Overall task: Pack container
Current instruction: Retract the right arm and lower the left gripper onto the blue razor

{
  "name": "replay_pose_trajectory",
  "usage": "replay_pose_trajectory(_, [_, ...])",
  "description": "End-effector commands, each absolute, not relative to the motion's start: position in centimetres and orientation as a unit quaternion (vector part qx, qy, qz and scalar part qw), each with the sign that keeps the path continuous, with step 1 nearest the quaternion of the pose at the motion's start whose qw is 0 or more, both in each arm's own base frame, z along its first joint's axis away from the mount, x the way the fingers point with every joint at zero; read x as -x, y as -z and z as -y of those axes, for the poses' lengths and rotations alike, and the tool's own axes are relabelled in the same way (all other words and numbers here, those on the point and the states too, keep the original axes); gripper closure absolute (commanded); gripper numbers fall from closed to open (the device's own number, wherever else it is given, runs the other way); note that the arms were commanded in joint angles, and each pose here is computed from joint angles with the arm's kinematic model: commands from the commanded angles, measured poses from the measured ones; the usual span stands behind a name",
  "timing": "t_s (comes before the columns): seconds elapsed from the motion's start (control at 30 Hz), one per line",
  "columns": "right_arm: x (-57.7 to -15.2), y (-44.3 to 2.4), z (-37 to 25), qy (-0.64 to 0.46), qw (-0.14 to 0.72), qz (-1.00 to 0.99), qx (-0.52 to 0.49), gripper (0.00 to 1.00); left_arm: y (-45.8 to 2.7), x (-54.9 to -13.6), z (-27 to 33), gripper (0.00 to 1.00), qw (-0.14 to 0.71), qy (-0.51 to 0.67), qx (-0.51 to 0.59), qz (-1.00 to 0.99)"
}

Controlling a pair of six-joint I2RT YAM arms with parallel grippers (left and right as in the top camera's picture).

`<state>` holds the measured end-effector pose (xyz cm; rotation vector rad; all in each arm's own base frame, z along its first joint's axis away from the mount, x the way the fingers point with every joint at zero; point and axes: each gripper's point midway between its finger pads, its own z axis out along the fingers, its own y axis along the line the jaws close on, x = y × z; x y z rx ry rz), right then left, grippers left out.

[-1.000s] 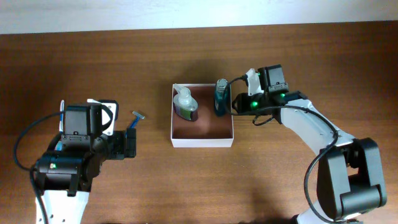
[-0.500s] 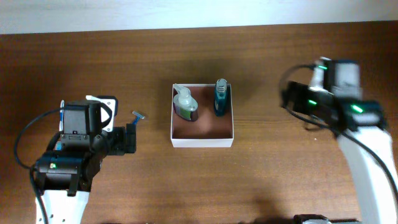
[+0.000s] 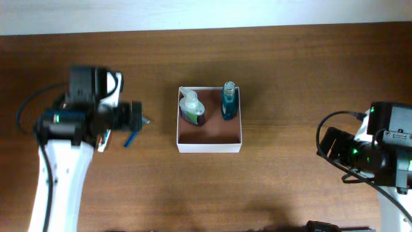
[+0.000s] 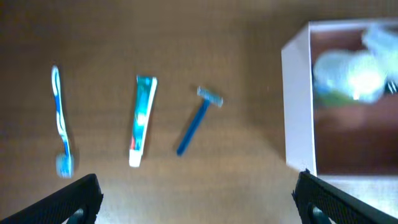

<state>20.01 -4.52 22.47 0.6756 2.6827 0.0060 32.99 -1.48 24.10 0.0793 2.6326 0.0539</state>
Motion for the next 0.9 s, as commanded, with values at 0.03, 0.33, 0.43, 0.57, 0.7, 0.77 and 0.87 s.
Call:
replay_pose_trajectory(0.03, [-19.6, -21.1, 3.6, -0.004, 0.165, -0.962, -0.218, 0.01, -20.5, -36.1, 1.4, 0.00, 0.198, -0.036, -0.063, -0.978])
replay_pose_trajectory(0.33, [-19.6, -19.5, 3.2, 0.012, 0.153, -0.969, -0.195, 0.01, -9.3, -38.1, 0.3, 0.00, 0.054, -0.040, -0.095, -0.993])
replay_pose_trajectory(0.43, [-19.6, -19.5, 3.2, 0.012, 0.152, -0.969, -0.195, 0.01, -5.8, -37.8, 0.1, 0.03, 0.008, -0.012, -0.116, -0.993])
replay_pose_trajectory(0.57, [-19.8, -19.4, 3.3, 0.012, 0.151, -0.969, -0.195, 0.01, -3.4, -37.3, -0.2, 0.04, -0.024, -0.008, -0.115, -0.993])
replay_pose_trajectory(0.7, [-19.9, -19.2, 3.3, 0.013, 0.145, -0.970, -0.195, 0.01, -2.3, -37.4, -0.1, 0.04, -0.032, -0.007, -0.116, -0.993])
replay_pose_trajectory(0.77, [-20.0, -19.0, 3.3, 0.013, 0.141, -0.970, -0.195, 0.02, -1.5, -37.2, -0.1, 0.04, -0.040, -0.006, -0.117, -0.992])
replay_pose_trajectory(0.87, [-20.1, -18.9, 3.3, 0.013, 0.139, -0.971, -0.196, 0.01, -0.4, -36.7, -0.1, 0.04, -0.052, -0.005, -0.117, -0.992])
